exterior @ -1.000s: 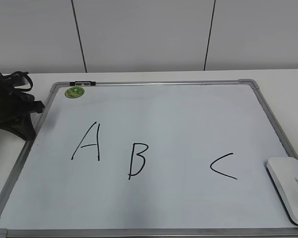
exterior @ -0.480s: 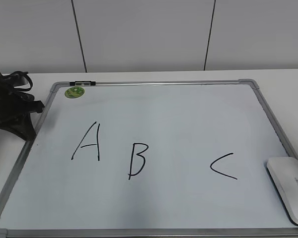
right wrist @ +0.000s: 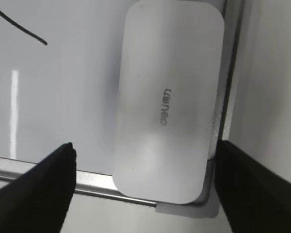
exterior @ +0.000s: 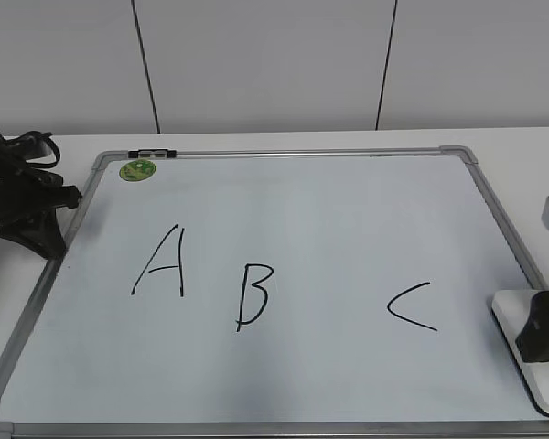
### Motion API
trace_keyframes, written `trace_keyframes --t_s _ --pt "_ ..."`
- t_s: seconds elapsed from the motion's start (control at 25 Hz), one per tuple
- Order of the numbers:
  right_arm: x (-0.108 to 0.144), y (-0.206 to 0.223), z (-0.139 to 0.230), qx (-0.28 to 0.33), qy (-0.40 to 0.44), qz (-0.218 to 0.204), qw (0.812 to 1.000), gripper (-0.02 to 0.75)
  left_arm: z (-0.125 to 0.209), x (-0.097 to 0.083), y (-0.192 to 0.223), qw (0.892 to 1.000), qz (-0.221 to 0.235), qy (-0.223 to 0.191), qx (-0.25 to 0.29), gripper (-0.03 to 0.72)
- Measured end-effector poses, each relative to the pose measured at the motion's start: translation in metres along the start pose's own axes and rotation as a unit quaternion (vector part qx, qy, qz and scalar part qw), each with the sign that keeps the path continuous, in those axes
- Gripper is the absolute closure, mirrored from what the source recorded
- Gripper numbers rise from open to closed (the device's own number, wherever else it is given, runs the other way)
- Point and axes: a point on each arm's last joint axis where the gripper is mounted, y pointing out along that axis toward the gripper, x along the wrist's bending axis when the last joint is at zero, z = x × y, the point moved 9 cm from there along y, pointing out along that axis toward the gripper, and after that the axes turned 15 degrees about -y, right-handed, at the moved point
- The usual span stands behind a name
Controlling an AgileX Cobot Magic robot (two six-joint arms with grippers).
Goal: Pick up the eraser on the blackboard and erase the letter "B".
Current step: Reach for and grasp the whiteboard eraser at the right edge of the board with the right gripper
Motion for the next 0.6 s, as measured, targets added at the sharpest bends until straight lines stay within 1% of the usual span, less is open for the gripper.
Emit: trace_keyframes --t_s 0.44,0.52,0.6 --pt "-0.013 0.035 -0.014 0.023 -0.003 0.003 1.000 0.092 0.000 0.000 0.000 1.000 0.000 0.000 0.001 0.666" --pt "-0.014 0.039 -0.013 0.030 -0.004 0.002 1.000 0.109 0.000 0.000 0.000 1.000 0.000 0.000 0.001 0.666" --pt "-0.014 0.042 -0.012 0.036 -0.007 0.001 0.999 0.144 0.000 0.000 0.000 1.000 0.000 0.000 0.001 0.666"
